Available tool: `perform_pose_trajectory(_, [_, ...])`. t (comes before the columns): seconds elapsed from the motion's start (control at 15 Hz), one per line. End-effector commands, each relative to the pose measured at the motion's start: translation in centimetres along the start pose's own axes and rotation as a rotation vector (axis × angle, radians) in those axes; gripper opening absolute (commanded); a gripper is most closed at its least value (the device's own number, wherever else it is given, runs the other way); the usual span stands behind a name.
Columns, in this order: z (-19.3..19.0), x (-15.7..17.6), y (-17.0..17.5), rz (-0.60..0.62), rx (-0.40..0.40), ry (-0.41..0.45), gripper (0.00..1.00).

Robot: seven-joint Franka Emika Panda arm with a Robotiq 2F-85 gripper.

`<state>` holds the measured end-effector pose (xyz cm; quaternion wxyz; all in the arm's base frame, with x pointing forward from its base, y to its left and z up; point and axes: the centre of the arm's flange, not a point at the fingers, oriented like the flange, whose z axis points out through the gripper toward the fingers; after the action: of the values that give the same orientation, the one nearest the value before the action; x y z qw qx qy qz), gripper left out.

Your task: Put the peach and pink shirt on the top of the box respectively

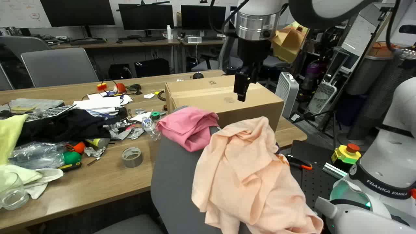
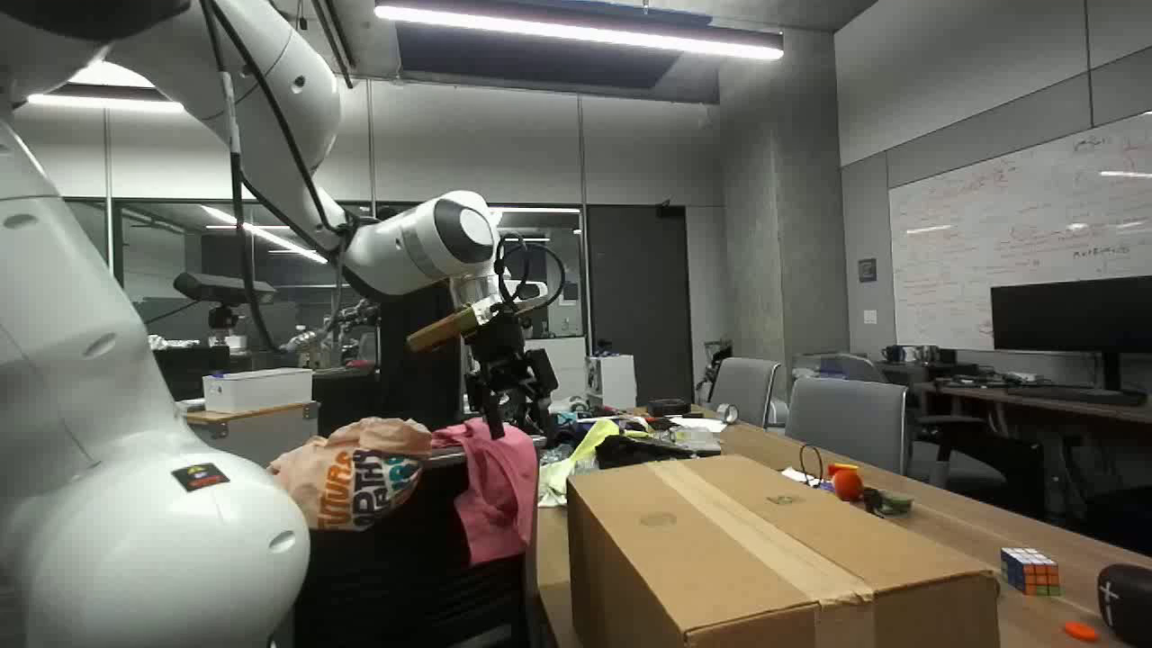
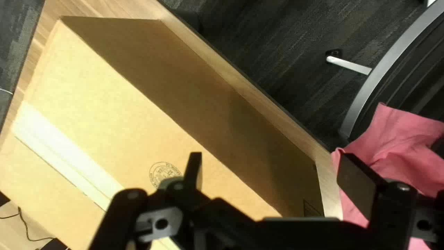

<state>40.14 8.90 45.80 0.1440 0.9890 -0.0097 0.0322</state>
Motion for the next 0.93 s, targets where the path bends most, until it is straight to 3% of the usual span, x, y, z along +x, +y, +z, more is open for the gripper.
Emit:
perform_pose_trajectory(0.0, [-0.1, 0.1, 0.0, 0.001, 0.001, 0.003, 1.00])
perform_pose_trajectory(0.47, [-0.7, 0.3, 0.1, 0.006, -0.002, 0.004, 1.00])
perform_pose_trajectory(0.73, [-1.4, 0.5, -0.2, -0.008, 0.034, -0.019, 1.00])
perform_pose_trajectory(0.87, [-2.1, 0.6, -0.1, -0.019, 0.104, -0.014, 1.00])
